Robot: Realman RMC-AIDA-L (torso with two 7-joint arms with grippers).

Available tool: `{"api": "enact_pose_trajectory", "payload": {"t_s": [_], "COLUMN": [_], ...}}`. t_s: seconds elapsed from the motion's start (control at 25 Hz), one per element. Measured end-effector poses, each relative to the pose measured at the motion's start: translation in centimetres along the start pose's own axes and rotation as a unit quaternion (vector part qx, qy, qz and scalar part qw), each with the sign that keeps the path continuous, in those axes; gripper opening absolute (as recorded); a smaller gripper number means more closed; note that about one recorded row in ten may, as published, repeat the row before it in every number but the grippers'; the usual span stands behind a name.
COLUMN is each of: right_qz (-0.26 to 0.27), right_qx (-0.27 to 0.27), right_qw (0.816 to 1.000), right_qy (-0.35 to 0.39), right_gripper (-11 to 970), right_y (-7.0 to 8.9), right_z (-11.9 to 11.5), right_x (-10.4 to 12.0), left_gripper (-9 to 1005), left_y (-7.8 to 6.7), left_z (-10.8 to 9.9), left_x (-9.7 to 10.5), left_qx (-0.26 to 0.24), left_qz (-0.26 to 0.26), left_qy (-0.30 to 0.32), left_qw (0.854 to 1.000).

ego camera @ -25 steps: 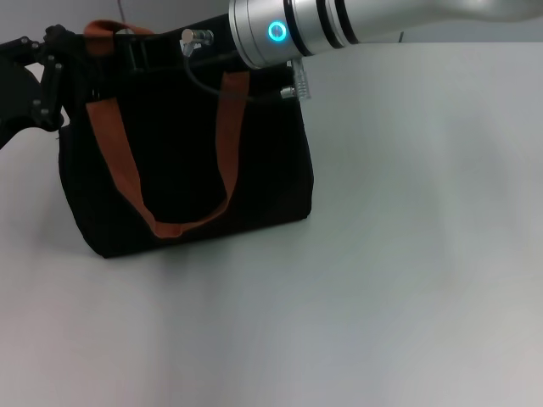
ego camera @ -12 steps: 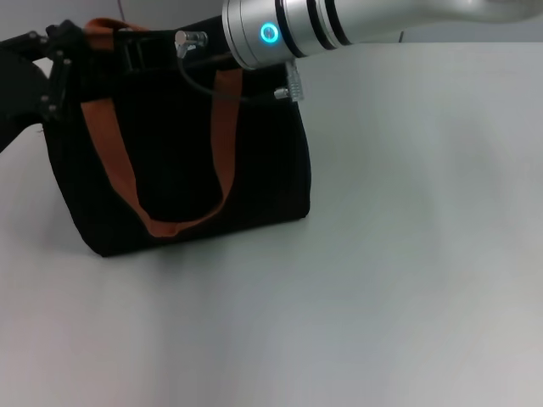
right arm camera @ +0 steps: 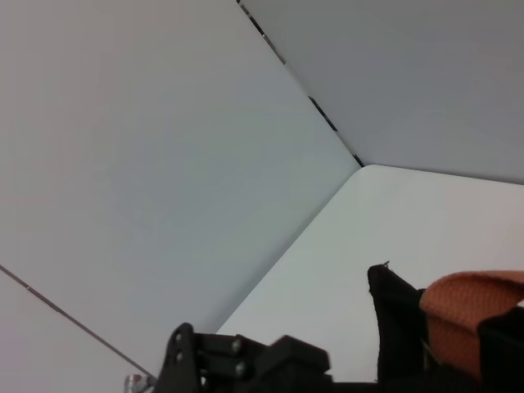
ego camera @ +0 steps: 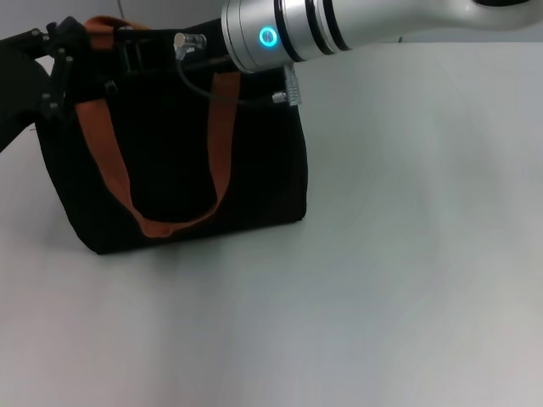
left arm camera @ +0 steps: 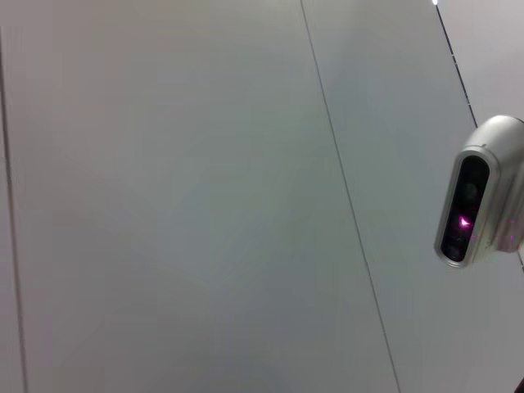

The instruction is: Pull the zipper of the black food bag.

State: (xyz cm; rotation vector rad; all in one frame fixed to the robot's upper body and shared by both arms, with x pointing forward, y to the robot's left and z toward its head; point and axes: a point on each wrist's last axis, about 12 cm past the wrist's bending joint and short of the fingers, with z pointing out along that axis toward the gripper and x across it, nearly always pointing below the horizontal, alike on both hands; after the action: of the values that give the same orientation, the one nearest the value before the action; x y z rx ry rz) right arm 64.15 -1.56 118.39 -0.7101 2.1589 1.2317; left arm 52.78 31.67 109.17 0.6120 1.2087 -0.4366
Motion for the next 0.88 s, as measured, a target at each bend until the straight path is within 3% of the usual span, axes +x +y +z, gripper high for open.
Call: {"api": "enact_pose_trajectory", "payload": {"t_s": [0.88], "right_qz": [-0.048], "right_qx": [-0.004], "right_qw": [0.999], "right_qy": [-0.01], "right_gripper": [75], "right_y": [-0.1], "right_z": [-0.7], "right_x": [1.2], "left_gripper": [23], "left_y": [0.2], "left_z": [-1.2], "left_x": [0.1], "left_qx": [-0.018], "left_qz": [0.002], "left_qy": [0.006], "left_qw": [1.0]}}
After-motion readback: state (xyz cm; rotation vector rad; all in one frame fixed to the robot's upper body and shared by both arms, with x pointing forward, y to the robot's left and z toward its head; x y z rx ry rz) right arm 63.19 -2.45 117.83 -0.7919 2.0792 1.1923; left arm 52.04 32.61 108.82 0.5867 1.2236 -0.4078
